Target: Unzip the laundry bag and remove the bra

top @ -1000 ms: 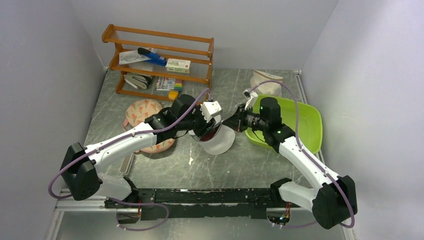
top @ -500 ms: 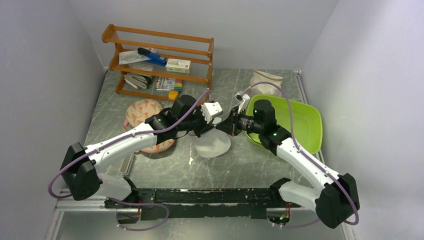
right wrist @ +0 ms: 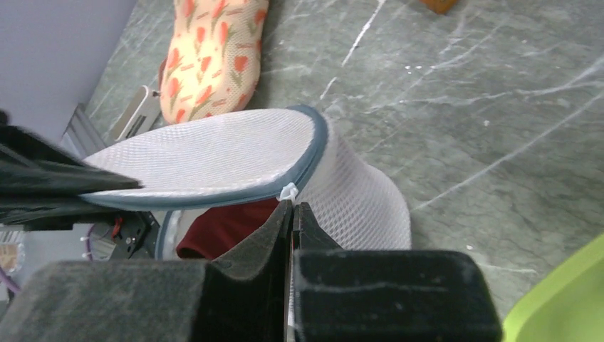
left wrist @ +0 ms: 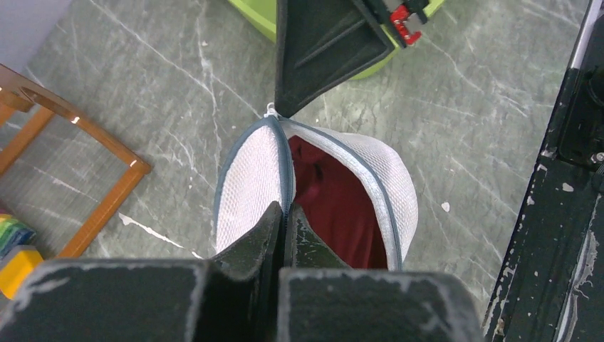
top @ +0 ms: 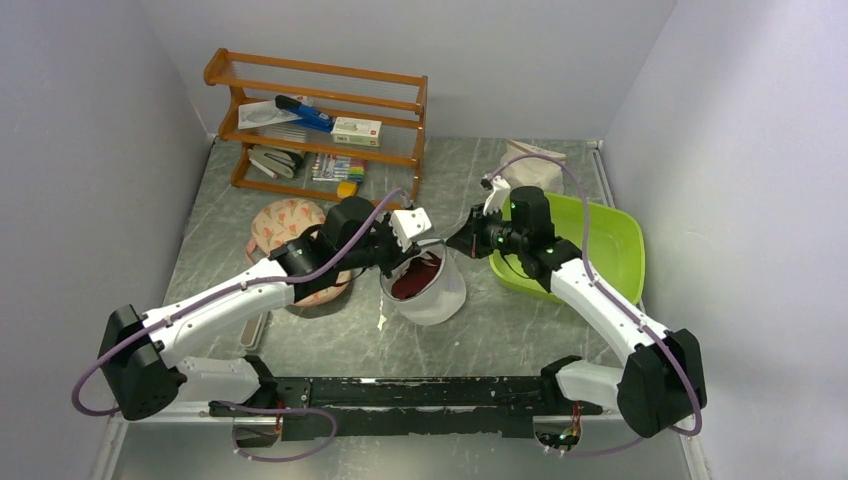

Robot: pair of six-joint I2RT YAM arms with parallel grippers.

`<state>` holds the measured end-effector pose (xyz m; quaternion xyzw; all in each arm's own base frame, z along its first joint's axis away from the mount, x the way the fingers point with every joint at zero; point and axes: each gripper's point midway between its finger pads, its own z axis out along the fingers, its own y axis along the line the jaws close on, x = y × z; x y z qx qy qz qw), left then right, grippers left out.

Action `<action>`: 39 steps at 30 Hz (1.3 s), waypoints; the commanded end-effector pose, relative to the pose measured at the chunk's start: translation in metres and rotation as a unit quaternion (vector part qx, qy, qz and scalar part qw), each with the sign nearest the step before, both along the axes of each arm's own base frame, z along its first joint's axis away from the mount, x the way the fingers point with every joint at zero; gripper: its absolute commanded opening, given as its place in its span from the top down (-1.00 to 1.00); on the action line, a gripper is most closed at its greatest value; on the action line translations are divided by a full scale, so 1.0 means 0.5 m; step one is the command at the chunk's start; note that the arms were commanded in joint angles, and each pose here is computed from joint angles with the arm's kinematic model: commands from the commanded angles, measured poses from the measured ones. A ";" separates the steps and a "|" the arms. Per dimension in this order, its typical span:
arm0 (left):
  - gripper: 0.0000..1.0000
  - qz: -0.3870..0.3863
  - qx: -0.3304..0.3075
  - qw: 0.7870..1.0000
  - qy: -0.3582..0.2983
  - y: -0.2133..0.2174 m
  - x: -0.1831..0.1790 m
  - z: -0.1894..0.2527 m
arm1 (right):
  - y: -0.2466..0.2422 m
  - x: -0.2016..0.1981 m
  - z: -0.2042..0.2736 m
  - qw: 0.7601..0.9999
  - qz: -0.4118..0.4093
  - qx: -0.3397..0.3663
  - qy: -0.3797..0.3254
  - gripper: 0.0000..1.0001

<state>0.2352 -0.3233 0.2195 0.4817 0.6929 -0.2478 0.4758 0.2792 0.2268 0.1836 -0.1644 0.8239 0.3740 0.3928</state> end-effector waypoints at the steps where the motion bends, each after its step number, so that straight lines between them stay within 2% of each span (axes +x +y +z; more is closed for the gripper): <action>1: 0.87 0.003 -0.032 0.999 -0.043 -0.001 0.002 0.049 | -0.032 0.037 0.016 0.999 -0.023 -0.017 -0.016 1.00; 6: 0.83 0.015 -0.021 0.999 -0.044 0.000 0.012 0.044 | -0.013 0.016 0.048 0.999 0.024 0.017 -0.034 1.00; 11: 0.25 0.018 0.000 0.999 -0.030 -0.005 0.019 0.019 | 0.004 -0.022 0.073 0.995 0.063 0.057 -0.048 1.00; 15: -0.05 0.017 0.007 1.000 -0.021 -0.011 0.020 0.005 | 0.016 -0.046 0.083 0.992 0.089 0.077 -0.048 1.00; 17: -0.08 0.015 0.012 1.000 -0.016 -0.015 0.019 -0.004 | 0.022 -0.055 0.085 0.991 0.100 0.082 -0.046 1.00; 20: -0.05 0.016 0.018 1.000 -0.011 -0.018 0.021 -0.011 | 0.033 -0.069 0.086 0.989 0.114 0.084 -0.044 1.00; 23: 0.11 0.017 0.022 1.000 -0.010 -0.018 0.022 -0.014 | 0.040 -0.079 0.086 0.987 0.127 0.085 -0.044 1.00; 28: 0.79 0.020 0.026 0.999 -0.025 -0.012 0.020 -0.004 | 0.035 -0.071 0.077 0.990 0.117 0.071 -0.041 1.00; 29: 0.85 0.020 0.027 0.999 -0.028 -0.010 0.018 0.000 | 0.033 -0.066 0.074 0.991 0.112 0.067 -0.041 1.00; 33: 0.86 0.016 0.039 0.998 -0.040 0.005 -0.002 0.020 | 0.025 -0.045 0.060 0.993 0.096 0.046 -0.042 1.00; 39: 0.86 -0.030 0.050 0.998 -0.034 0.029 -0.052 0.065 | 0.019 -0.020 0.059 0.994 0.093 0.035 -0.046 1.00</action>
